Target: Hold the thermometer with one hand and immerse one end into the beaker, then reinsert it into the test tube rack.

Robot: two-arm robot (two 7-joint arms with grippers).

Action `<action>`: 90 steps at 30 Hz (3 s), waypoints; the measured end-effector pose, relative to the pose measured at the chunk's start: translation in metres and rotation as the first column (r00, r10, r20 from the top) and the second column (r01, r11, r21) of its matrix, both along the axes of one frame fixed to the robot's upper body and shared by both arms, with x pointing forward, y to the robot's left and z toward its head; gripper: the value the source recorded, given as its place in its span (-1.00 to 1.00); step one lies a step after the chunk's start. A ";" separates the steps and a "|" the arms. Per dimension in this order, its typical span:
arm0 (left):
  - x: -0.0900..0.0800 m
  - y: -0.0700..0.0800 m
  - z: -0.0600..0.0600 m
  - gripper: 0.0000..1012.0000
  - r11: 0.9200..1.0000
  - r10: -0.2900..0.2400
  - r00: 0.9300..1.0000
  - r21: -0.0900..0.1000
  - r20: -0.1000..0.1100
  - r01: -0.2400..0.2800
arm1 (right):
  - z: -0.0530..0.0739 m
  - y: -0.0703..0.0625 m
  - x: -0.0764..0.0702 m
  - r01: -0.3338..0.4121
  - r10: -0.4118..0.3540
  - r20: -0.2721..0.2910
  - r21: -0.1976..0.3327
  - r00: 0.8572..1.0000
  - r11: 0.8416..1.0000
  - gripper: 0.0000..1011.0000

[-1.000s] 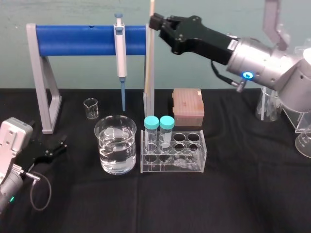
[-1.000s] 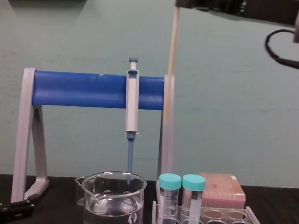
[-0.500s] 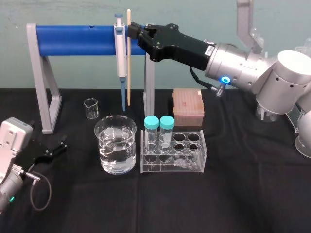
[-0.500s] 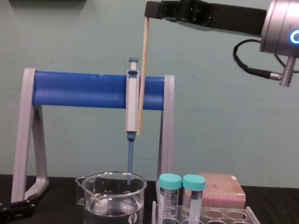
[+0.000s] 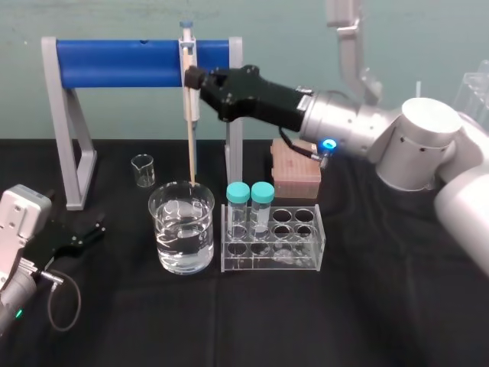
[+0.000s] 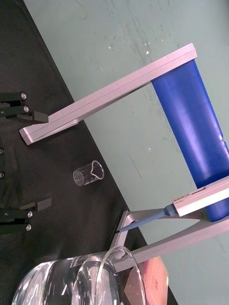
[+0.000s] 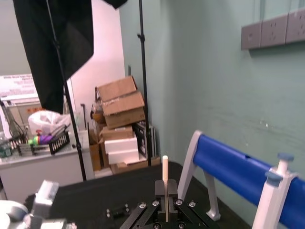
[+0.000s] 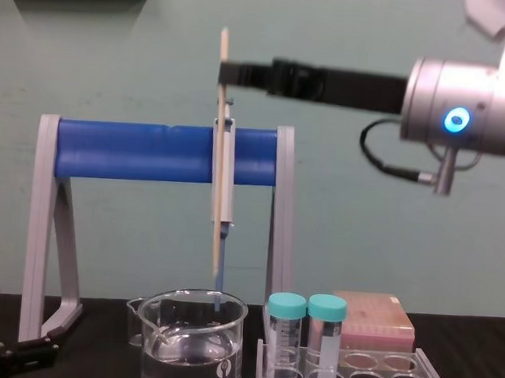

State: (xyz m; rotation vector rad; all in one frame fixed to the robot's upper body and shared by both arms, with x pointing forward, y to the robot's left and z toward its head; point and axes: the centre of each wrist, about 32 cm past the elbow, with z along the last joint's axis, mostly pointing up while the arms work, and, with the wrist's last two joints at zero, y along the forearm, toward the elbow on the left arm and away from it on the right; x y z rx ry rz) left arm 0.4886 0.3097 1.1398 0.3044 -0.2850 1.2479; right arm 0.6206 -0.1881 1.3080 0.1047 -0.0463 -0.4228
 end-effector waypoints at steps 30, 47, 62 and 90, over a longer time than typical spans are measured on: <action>0.000 0.000 0.000 0.98 1.000 0.000 1.000 0.000 0.000 0.000 | -0.043 0.024 0.014 -0.010 0.006 -0.073 -0.050 0.997 0.999 -0.92; 0.000 0.000 0.000 0.98 1.000 0.000 1.000 0.000 0.000 0.000 | -0.051 0.029 0.014 -0.012 0.006 -0.092 -0.068 0.996 0.998 -0.92; 0.000 0.000 0.000 0.98 1.000 0.000 1.000 0.000 0.000 0.000 | -0.053 0.031 0.016 -0.011 0.004 -0.097 -0.075 0.995 0.997 -0.92; 0.000 0.000 0.000 0.98 1.000 0.000 1.000 0.000 0.000 0.000 | -0.058 0.030 0.019 -0.015 0.006 -0.107 -0.087 0.994 0.996 -0.92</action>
